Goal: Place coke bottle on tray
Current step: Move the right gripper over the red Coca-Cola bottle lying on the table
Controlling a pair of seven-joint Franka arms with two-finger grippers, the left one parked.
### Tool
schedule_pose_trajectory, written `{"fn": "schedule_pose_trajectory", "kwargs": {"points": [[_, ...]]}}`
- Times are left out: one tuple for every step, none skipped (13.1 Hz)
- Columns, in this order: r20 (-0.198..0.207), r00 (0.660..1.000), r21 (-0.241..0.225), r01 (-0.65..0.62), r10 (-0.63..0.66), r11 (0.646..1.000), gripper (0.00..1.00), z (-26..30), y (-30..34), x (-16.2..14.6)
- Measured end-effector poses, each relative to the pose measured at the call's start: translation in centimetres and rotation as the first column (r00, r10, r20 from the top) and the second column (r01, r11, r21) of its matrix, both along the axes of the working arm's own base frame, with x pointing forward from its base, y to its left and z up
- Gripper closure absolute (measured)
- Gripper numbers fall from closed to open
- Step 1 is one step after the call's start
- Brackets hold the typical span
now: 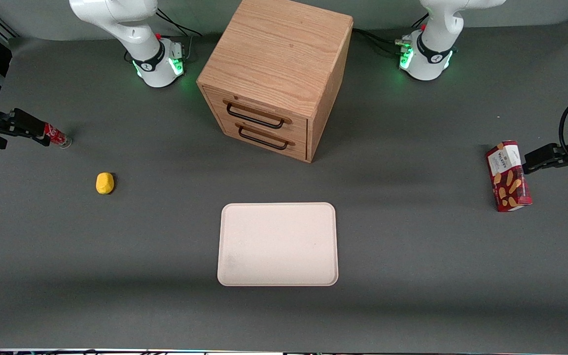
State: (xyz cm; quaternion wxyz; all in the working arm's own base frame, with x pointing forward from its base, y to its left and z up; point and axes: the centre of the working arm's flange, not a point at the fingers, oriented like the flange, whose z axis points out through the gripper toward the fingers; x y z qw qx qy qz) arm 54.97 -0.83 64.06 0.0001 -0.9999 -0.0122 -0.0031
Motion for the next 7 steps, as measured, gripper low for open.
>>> {"fn": "schedule_pose_trajectory", "kwargs": {"points": [[0.0, 1.0, 0.0, 0.0, 0.0, 1.0, 0.0, 0.0, 0.0, 0.0], [0.0, 1.0, 0.0, 0.0, 0.0, 1.0, 0.0, 0.02, 0.0, 0.0], [0.001, 1.0, 0.0, 0.0, 0.0, 1.0, 0.0, 0.06, 0.0, 0.0], [0.002, 1.0, 0.0, 0.0, 0.0, 1.0, 0.0, 0.11, 0.0, 0.0], [0.003, 1.0, 0.0, 0.0, 0.0, 1.0, 0.0, 0.14, 0.01, 0.0], [0.003, 1.0, 0.0, 0.0, 0.0, 1.0, 0.0, 0.17, 0.01, 0.0], [0.003, 1.0, 0.0, 0.0, 0.0, 1.0, 0.0, 0.17, 0.01, -0.01]]}}
